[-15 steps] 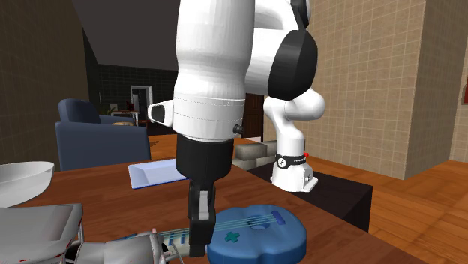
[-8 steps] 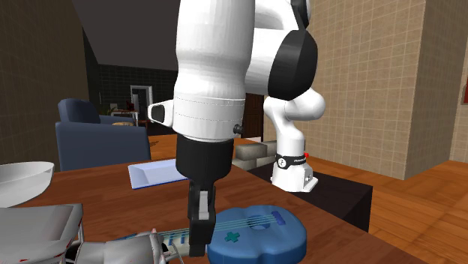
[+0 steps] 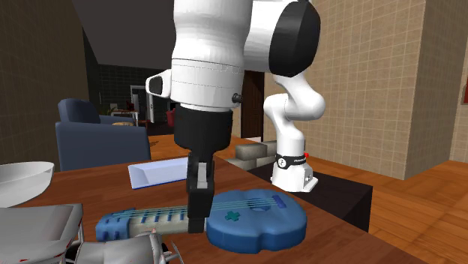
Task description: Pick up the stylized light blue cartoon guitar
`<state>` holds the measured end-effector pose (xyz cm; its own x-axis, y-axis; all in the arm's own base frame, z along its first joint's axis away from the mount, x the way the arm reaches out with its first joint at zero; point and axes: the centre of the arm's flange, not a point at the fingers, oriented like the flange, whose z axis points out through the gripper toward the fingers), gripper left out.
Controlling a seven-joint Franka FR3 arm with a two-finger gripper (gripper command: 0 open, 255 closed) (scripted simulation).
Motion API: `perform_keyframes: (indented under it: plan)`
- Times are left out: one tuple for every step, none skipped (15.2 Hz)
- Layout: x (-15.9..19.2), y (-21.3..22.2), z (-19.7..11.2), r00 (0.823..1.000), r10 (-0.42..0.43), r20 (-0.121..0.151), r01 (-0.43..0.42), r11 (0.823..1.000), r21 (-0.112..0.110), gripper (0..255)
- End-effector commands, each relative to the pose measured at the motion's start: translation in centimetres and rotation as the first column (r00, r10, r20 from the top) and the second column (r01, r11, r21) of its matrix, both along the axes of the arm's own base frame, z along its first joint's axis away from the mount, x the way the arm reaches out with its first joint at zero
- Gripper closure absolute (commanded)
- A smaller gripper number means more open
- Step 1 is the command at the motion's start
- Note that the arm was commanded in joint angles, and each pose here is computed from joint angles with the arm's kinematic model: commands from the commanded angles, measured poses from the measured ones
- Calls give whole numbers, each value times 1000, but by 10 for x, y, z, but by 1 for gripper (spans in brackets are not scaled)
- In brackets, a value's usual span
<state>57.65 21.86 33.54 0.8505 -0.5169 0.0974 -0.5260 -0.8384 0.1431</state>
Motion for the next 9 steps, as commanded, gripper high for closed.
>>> perform_keyframes:
  plan:
    - [0, 1, 11, 1000, 0, 0, 0, 1000, 0, 255]
    - [0, 1, 16, 1000, 0, 0, 0, 1000, 0, 255]
    - [0, 1, 21, 1000, 0, 0, 0, 1000, 0, 255]
    - [0, 1, 26, 1000, 0, 0, 0, 1000, 0, 255]
    - [0, 1, 32, 1000, 0, 0, 0, 1000, 0, 255]
    - [0, 1, 37, 1000, 0, 0, 0, 1000, 0, 255]
    - [0, 1, 42, 1000, 0, 0, 0, 1000, 0, 255]
    - [0, 1, 43, 1000, 0, 0, 0, 1000, 0, 255]
    - [0, 1, 43, 1000, 0, 0, 0, 1000, 0, 255]
